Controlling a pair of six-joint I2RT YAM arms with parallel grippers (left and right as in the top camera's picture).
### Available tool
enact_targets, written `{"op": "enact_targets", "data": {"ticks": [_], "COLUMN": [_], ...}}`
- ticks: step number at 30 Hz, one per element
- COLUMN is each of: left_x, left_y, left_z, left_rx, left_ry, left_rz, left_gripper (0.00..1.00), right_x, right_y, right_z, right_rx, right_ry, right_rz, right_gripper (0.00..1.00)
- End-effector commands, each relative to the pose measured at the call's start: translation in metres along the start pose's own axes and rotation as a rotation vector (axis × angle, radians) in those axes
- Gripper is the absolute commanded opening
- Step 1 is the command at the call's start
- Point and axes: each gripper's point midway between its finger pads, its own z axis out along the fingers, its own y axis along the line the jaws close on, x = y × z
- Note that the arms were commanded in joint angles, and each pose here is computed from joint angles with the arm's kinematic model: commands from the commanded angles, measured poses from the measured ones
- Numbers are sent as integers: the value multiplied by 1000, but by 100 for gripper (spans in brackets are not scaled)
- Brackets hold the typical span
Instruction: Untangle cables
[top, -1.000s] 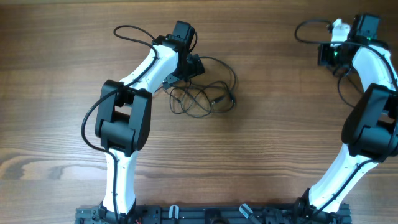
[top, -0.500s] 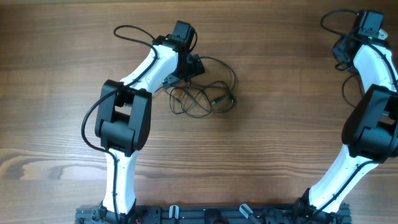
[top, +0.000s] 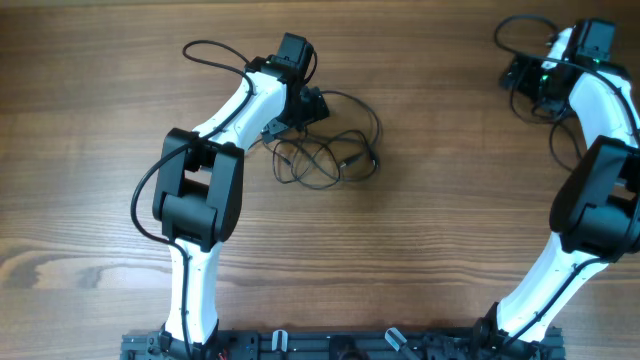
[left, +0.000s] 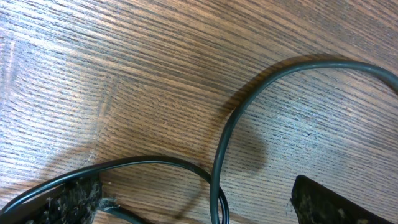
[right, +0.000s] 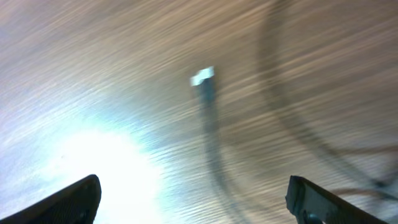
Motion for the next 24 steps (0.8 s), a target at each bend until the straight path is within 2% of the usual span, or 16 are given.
{"op": "enact_targets", "data": {"ticks": [1, 4, 9, 15, 19, 24], "left_x": [15, 15, 15, 15, 15, 15], "left_y": [23, 23, 23, 23, 23, 23], "left_z": [28, 28, 28, 28, 28, 28], "left_rx": [-74, -74, -74, -74, -74, -74], "left_ry": [60, 60, 60, 60, 60, 60], "left_rz": [-8, -8, -8, -8, -8, -9], "left_gripper": [100, 100, 100, 100, 100, 100], "right_x": [19, 35, 54, 84, 100, 115], "right_y": [56, 71, 108, 166, 198, 238], "right_z": [-15, -14, -10, -6, -5, -4], "right_rx": [-226, -239, -255, -297, -317, -357], "right_ry": [59, 110, 179, 232, 255, 244], "right_rz": [-230, -263, -139, -231, -217, -275], "right_gripper": [98, 100, 100, 100, 100, 100]}}
